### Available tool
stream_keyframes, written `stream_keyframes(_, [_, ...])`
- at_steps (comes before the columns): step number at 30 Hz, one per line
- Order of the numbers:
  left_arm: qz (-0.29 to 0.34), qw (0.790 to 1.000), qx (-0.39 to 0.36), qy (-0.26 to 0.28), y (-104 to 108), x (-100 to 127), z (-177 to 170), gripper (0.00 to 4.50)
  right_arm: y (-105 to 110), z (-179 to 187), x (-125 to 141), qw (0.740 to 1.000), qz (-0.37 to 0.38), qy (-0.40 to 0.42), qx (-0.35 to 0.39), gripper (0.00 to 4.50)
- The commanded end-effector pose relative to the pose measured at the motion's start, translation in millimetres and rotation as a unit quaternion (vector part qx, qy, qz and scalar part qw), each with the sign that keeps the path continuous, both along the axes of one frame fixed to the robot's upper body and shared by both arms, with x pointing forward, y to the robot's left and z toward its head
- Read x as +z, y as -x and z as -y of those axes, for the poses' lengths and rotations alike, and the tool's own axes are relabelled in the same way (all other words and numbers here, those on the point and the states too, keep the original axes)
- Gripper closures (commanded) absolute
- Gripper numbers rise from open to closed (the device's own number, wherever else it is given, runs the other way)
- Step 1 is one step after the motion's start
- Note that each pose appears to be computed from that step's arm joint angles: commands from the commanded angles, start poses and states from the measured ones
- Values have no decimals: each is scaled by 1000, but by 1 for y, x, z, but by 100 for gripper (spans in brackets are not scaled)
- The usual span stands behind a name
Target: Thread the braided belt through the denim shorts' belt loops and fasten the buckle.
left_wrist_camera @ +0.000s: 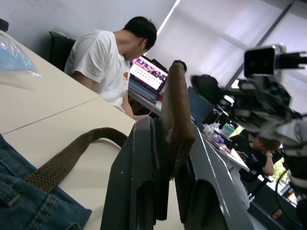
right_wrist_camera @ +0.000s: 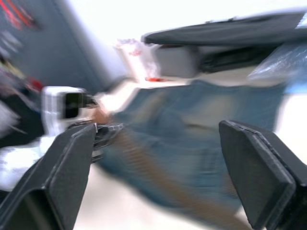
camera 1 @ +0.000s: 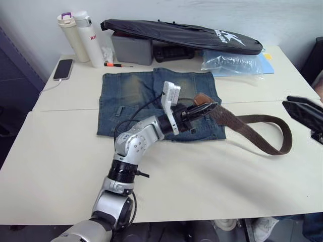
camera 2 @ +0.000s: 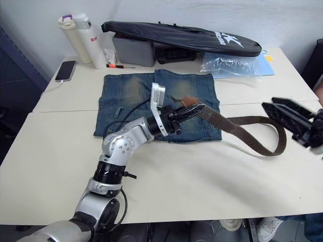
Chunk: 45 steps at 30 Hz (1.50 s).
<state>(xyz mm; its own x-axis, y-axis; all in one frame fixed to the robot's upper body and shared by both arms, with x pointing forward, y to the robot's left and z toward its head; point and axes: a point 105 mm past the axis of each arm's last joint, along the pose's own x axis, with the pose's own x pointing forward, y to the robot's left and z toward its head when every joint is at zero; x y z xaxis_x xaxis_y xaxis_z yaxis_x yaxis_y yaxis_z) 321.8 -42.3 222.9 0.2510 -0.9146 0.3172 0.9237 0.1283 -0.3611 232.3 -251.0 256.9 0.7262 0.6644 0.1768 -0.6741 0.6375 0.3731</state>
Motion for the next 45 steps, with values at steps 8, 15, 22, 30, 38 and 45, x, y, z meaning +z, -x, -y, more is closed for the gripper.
stream_keyframes(8, [-65,992,-56,88,12,45,5,450,-4,-79,-62,979,-116,-167,-23,6])
stream_keyframes(15, [-128,989,-61,31,13,23,6,450,-28,-74,-62,935,-99,-338,-38,6])
stream_keyframes(22, [-164,986,-38,4,7,5,6,450,-47,-86,-52,930,-62,-359,-43,6])
stream_keyframes(30, [-170,985,-1,-3,-5,0,2,450,-46,-90,-55,930,-65,-360,-39,118])
stream_keyframes(38, [-174,985,-9,-10,-3,-4,5,450,-48,-90,-58,948,-68,-309,-39,447])
stream_keyframes(45, [-141,990,-14,4,-5,9,-6,315,-52,-73,-52,957,-54,-277,-65,450])
